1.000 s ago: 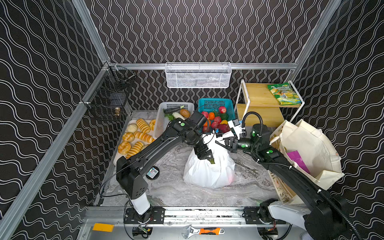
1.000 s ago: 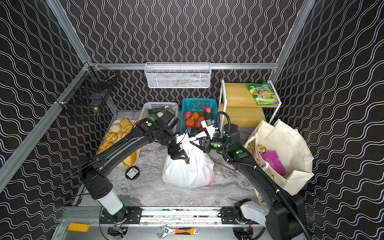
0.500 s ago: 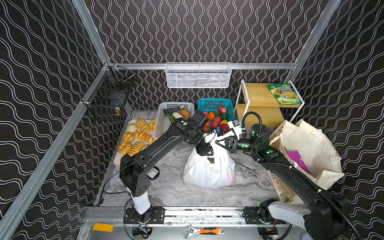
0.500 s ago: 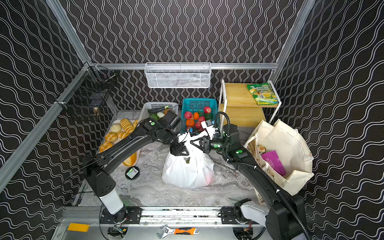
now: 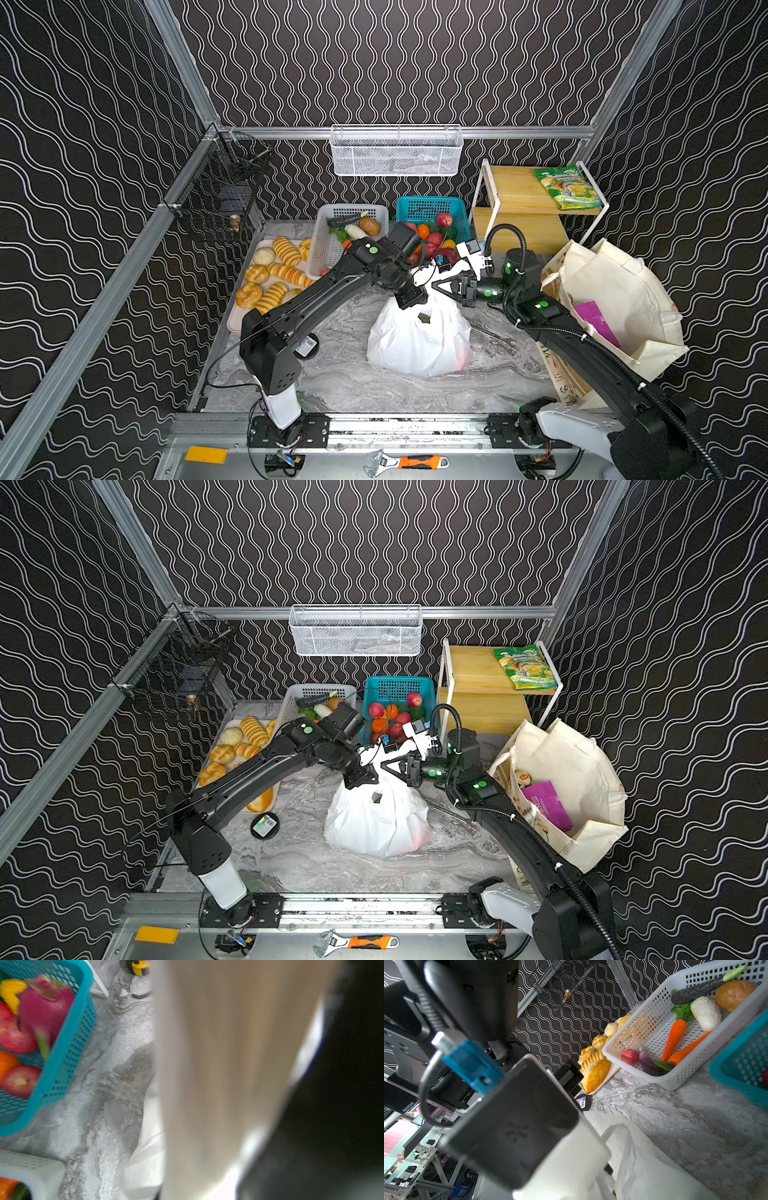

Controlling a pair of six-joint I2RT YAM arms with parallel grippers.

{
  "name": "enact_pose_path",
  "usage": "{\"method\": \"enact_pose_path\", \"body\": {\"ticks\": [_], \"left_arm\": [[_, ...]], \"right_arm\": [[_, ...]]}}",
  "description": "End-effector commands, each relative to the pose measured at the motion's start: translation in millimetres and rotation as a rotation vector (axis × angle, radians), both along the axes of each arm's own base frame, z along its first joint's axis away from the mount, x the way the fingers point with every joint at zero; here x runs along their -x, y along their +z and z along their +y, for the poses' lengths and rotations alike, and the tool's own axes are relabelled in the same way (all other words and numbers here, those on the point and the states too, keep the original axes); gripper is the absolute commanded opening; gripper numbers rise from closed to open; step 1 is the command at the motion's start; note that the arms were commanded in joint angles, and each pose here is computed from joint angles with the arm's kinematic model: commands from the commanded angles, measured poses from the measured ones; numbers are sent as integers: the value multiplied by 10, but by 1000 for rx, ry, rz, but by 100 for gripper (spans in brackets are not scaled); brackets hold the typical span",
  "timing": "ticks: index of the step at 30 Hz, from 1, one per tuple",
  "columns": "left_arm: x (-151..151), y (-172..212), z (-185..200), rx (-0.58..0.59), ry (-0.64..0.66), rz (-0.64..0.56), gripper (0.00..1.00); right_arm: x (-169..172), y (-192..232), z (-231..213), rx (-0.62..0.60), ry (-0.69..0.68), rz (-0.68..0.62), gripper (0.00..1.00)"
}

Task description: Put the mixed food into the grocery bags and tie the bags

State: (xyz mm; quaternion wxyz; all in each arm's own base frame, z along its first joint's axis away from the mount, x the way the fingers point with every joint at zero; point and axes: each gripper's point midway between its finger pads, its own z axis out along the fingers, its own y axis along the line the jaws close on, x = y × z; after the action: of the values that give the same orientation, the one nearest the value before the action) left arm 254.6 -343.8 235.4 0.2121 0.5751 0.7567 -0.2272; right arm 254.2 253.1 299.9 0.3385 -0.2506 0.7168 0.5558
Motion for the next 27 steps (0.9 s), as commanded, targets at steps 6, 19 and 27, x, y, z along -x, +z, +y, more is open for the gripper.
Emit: {"method": "enact_pose_path", "body": {"ticks": [6,19,27], "left_arm": [[-153,265,-11,109,116,-123,0],[-250,525,31,237,229,-210,0],[-347,667,44,340,340,-231,0]], "right_arm": [[92,-7,-39,23,9,-57,36],[320,-306,-63,97,105,-10,17],[627,-93,-33,-26,241,-25,2]]}}
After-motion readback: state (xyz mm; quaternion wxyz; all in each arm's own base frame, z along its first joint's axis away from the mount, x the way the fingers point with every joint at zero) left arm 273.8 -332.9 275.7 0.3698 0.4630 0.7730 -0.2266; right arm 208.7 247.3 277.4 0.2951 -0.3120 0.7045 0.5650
